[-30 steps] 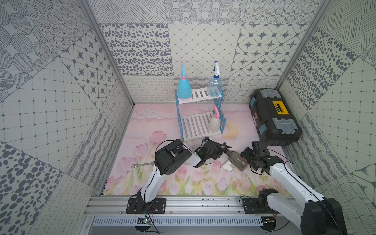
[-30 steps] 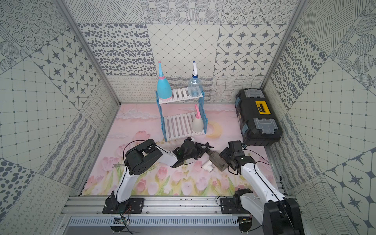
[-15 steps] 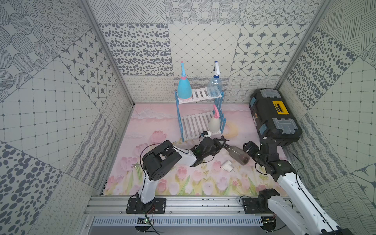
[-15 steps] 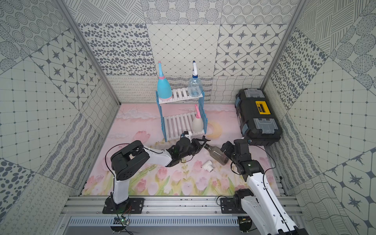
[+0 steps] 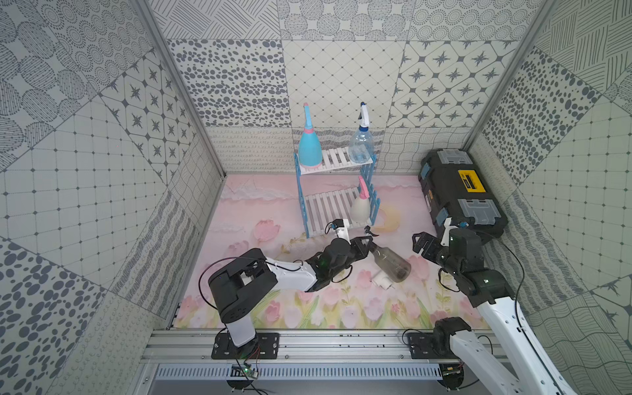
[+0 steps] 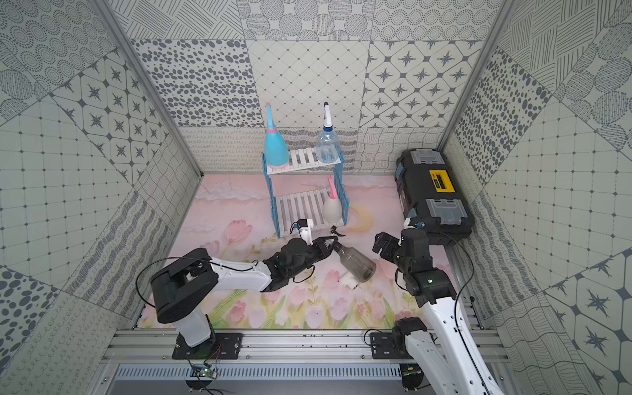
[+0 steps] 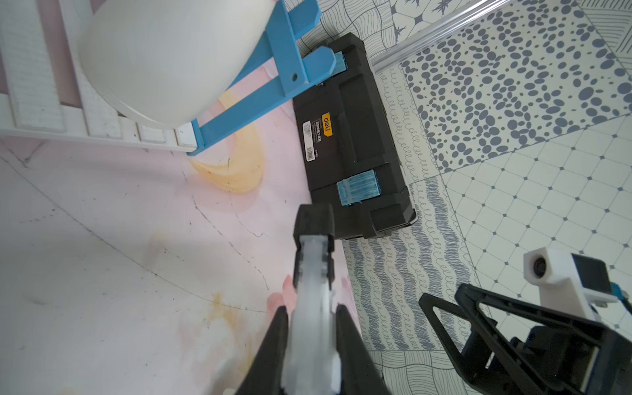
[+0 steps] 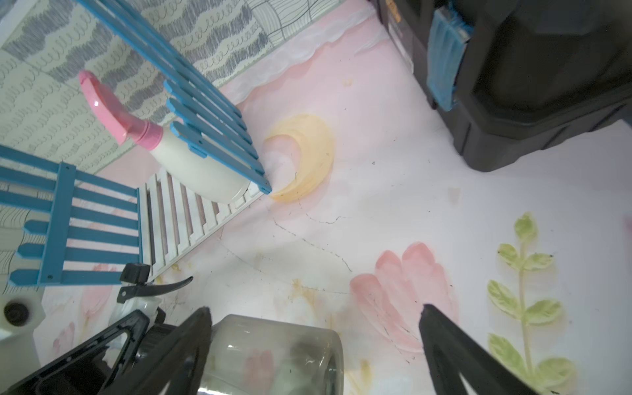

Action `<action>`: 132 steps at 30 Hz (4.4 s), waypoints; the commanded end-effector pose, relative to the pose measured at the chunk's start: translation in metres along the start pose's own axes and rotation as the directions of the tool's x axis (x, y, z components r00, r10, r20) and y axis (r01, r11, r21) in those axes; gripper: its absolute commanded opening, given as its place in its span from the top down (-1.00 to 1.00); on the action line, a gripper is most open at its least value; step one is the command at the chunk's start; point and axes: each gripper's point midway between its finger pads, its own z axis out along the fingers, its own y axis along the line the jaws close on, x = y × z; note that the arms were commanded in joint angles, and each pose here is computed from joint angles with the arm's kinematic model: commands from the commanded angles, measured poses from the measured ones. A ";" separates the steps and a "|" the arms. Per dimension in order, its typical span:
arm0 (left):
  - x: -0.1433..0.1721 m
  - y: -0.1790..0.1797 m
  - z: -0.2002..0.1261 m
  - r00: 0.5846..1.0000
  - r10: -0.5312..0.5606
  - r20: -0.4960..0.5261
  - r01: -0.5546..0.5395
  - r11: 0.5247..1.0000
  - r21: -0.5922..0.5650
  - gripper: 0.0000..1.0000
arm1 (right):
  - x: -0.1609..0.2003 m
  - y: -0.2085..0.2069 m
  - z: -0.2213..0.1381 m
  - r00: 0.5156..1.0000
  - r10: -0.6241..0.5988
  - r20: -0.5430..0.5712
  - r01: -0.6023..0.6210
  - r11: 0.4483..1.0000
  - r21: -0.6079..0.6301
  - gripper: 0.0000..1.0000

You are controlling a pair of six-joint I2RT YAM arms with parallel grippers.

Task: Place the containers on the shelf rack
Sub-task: 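Pick up a container from the center of the board, then place the container on the shelf, then reset both arms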

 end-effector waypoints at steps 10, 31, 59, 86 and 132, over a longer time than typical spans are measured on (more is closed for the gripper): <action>-0.069 -0.030 -0.068 0.769 0.617 0.168 -0.576 0.783 -0.235 0.82 | 0.007 0.050 0.015 0.994 -0.101 0.031 0.105 0.962 -0.251 -0.94; -0.187 -0.018 -0.074 0.588 0.806 0.064 -0.569 0.468 -0.676 0.86 | 0.034 0.186 -0.002 0.735 -0.540 0.410 0.678 0.597 -0.429 -0.94; -0.225 0.076 -0.025 0.715 0.699 -0.003 -0.425 0.432 -0.795 0.91 | 0.042 0.165 0.011 0.735 -0.548 0.398 0.676 0.639 -0.369 -0.94; -0.229 0.086 -0.031 0.721 0.692 0.032 -0.396 0.450 -0.801 0.11 | 0.040 0.158 0.008 0.740 -0.544 0.395 0.669 0.658 -0.348 -0.94; -0.244 0.157 -0.263 0.643 0.715 0.274 -0.333 0.584 -0.740 -0.98 | -0.063 -0.030 0.063 0.891 -0.240 0.386 0.250 0.968 0.024 -0.93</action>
